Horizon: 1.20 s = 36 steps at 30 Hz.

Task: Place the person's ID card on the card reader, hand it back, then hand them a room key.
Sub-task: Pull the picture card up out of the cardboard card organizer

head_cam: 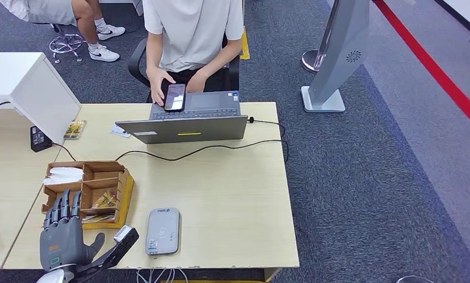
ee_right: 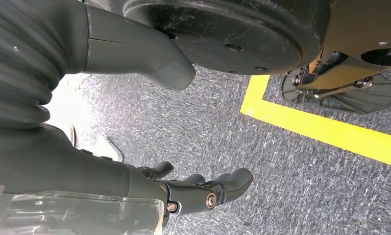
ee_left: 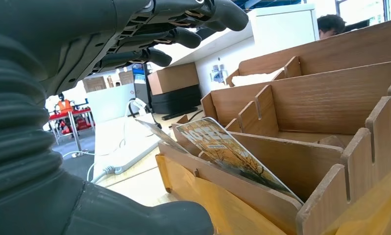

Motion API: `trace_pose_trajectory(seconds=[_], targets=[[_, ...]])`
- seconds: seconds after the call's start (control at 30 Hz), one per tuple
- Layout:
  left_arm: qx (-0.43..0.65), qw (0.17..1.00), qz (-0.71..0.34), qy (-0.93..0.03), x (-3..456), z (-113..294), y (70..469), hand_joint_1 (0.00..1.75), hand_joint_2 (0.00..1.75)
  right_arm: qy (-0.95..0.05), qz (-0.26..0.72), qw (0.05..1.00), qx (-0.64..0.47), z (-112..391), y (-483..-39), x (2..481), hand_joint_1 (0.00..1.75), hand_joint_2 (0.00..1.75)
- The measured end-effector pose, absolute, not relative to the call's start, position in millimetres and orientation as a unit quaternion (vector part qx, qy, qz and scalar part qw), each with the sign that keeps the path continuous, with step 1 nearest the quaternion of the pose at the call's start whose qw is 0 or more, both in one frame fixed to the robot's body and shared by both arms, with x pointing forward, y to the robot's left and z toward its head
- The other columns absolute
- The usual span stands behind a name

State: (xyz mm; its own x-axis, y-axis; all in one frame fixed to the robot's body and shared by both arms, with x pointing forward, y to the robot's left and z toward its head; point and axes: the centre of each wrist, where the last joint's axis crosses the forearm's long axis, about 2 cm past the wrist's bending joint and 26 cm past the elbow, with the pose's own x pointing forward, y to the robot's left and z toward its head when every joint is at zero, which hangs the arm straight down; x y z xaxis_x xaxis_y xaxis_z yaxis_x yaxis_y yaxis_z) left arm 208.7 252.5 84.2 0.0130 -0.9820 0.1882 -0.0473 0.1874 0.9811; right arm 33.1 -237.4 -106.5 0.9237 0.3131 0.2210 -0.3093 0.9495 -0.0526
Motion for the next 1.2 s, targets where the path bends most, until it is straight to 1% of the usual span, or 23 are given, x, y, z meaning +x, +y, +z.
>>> trace_pose_trajectory(seconds=[0.6,0.73,1.2], targets=[[0.465,0.538,-0.434,-0.553,208.2,83.9,252.7,0.0,1.75,-0.115,0.166,0.979,-0.009,-106.2,-236.7,33.7,0.0,1.75],[0.464,0.539,-0.434,-0.553,208.3,83.9,252.7,1.74,1.75,-0.115,0.166,0.979,-0.009,-106.2,-236.7,33.8,0.0,1.75],[0.437,0.56,-0.433,-0.554,209.8,83.8,253.5,1.75,1.75,-0.114,0.176,0.978,-0.006,-105.4,-238.2,35.5,0.0,1.75]])
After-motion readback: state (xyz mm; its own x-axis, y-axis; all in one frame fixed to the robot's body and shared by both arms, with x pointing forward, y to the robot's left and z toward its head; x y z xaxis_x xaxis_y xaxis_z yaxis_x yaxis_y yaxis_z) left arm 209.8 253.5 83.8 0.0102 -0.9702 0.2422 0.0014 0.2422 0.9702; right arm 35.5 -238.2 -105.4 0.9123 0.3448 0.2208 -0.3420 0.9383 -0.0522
